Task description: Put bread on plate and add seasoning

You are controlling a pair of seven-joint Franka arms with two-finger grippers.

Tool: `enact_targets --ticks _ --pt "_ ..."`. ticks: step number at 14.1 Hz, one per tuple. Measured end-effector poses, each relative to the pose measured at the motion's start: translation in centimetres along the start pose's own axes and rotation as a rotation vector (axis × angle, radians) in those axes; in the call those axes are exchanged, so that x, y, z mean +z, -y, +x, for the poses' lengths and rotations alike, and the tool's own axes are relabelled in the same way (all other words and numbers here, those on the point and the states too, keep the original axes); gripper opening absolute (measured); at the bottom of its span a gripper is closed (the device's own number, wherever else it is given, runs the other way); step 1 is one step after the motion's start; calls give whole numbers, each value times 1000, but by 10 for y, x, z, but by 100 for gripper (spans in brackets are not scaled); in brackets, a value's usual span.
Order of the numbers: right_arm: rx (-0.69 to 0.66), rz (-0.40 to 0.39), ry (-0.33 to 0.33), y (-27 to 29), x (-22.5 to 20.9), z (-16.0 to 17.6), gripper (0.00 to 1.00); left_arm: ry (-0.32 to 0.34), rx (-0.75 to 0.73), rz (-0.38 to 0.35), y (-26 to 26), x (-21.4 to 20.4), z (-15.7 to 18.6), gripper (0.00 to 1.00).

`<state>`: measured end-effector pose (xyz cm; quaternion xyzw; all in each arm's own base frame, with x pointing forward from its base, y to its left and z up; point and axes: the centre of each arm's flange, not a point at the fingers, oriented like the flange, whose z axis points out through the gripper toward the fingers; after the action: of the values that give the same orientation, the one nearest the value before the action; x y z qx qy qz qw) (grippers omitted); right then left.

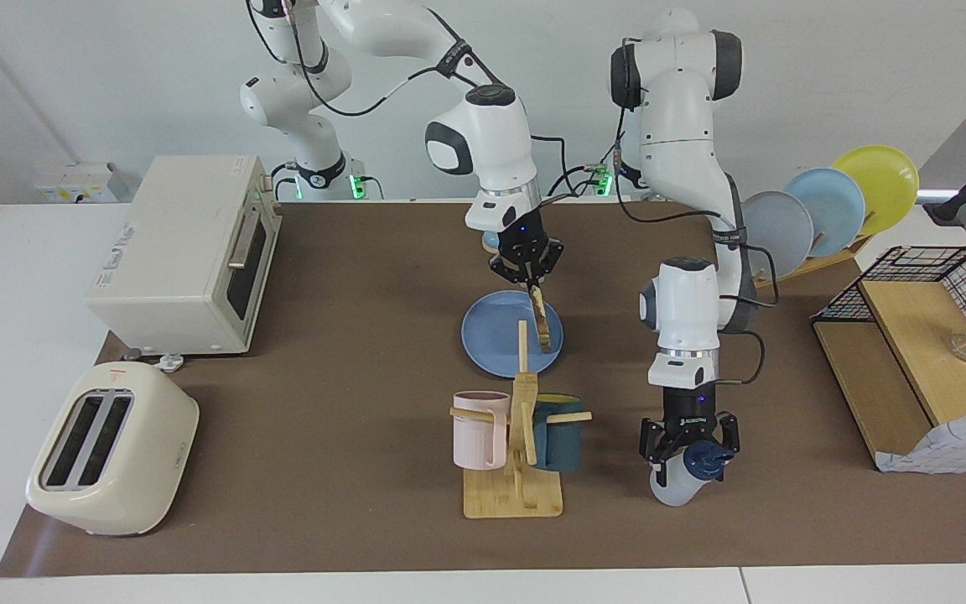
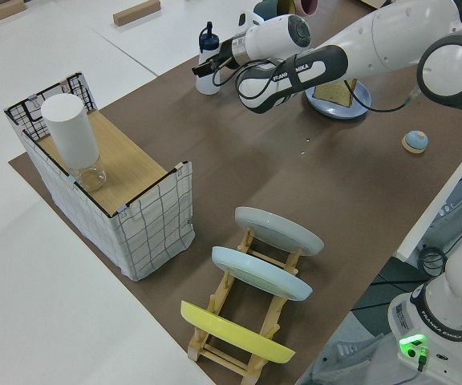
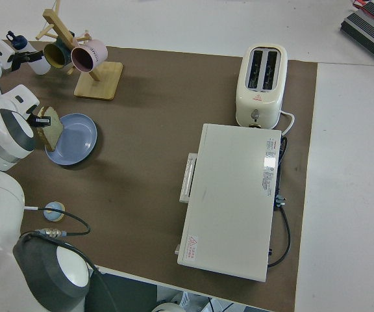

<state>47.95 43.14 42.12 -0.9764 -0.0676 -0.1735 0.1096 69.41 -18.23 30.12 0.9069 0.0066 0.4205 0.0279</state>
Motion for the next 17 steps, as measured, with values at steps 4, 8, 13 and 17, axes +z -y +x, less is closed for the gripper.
enact_targets --ticks 4,8,13,17 --pt "7 1 -7 -5 1 3 7 1 1 -2 -2 1 -1 50" --pt "16 10 -22 -15 11 -2 7 0 0 -1 0 1 -1 41" --pt "28 3 -19 -30 22 -9 7 0 -3 4 4 2 0 41" --pt "59 -23 -4 -54 30 -7 7 -6 -3 2 3 1 3 41"
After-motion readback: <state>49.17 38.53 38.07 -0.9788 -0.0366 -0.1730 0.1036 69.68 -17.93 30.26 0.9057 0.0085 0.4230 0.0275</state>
